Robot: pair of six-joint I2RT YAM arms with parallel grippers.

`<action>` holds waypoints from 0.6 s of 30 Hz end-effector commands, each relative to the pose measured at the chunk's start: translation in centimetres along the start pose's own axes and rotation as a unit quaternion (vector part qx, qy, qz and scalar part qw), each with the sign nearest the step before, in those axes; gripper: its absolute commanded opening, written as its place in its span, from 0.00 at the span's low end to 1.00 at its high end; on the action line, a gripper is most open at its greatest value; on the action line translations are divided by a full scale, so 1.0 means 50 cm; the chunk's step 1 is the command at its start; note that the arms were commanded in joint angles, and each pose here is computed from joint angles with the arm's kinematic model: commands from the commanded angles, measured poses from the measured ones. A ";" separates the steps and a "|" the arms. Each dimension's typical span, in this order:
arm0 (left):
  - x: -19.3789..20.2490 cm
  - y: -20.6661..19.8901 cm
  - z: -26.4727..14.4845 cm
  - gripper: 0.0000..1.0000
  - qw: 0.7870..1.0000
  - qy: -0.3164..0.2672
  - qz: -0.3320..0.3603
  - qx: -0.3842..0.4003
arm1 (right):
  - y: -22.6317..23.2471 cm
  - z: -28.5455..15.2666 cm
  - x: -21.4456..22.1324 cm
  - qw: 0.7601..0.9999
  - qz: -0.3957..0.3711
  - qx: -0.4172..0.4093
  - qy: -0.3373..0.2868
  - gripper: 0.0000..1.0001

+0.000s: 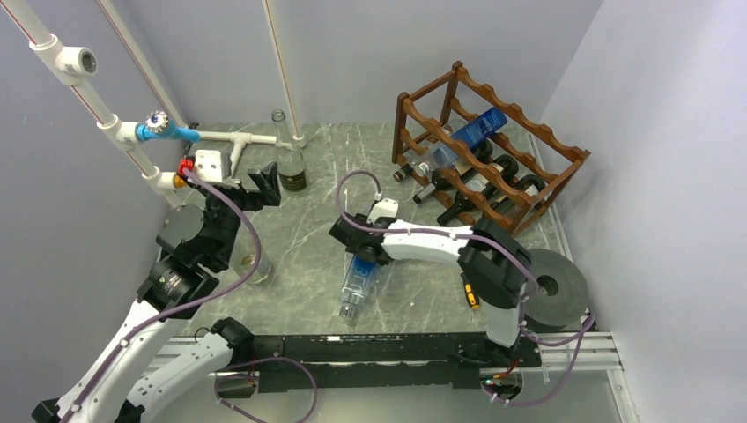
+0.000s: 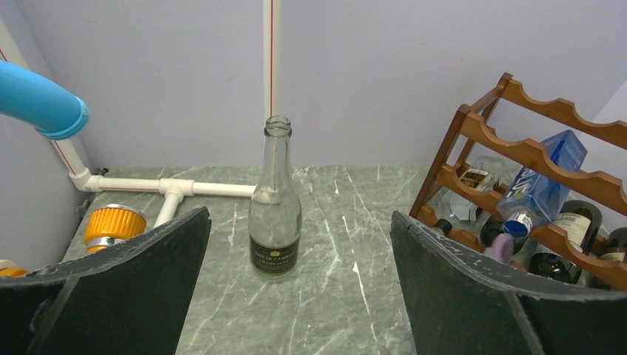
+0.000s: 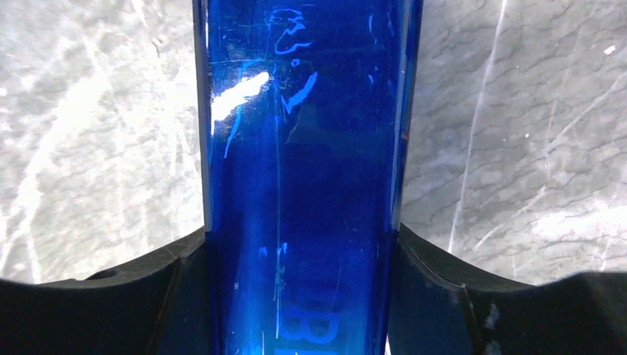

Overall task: Put the wine bottle on the wine rack
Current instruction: Pick up the wine bottle from the center of the board.

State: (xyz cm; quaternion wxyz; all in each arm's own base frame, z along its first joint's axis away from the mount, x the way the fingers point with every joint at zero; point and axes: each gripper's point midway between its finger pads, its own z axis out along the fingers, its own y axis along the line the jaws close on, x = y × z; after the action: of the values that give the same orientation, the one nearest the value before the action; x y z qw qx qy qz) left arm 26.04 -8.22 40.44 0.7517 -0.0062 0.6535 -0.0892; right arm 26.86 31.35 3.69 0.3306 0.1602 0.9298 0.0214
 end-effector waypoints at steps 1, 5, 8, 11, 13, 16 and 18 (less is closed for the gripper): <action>-0.026 -0.008 0.005 0.98 1.000 -0.013 -0.012 0.006 | 0.069 -0.088 -0.143 0.987 0.075 -0.113 -0.089 0.00; -0.023 -0.015 0.007 0.98 1.000 -0.010 -0.015 0.013 | 0.074 -0.103 -0.164 0.975 0.091 -0.183 -0.082 0.00; -0.018 -0.028 0.011 0.99 1.000 -0.003 -0.013 0.027 | 0.077 -0.106 -0.179 0.969 0.094 -0.220 -0.065 0.00; -0.014 -0.044 0.014 0.99 0.999 0.009 -0.016 0.045 | 0.073 -0.119 -0.198 0.969 0.077 -0.225 -0.075 0.00; -0.012 -0.057 0.015 0.99 0.998 0.014 -0.020 0.060 | 0.067 -0.128 -0.209 0.969 0.073 -0.220 -0.082 0.00; -0.008 -0.076 0.015 0.99 0.996 0.021 -0.029 0.081 | 0.066 -0.141 -0.219 0.965 0.079 -0.236 -0.078 0.00; -0.002 -0.086 0.018 1.00 0.995 0.027 -0.033 0.091 | 0.070 -0.162 -0.226 0.957 0.091 -0.265 -0.074 0.00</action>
State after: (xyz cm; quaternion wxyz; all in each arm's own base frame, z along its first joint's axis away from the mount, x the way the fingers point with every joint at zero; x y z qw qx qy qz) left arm 26.88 -11.20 39.52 0.7267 0.0341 0.6740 -0.1287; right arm 29.26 29.12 8.88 0.3650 0.1378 0.9075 0.1555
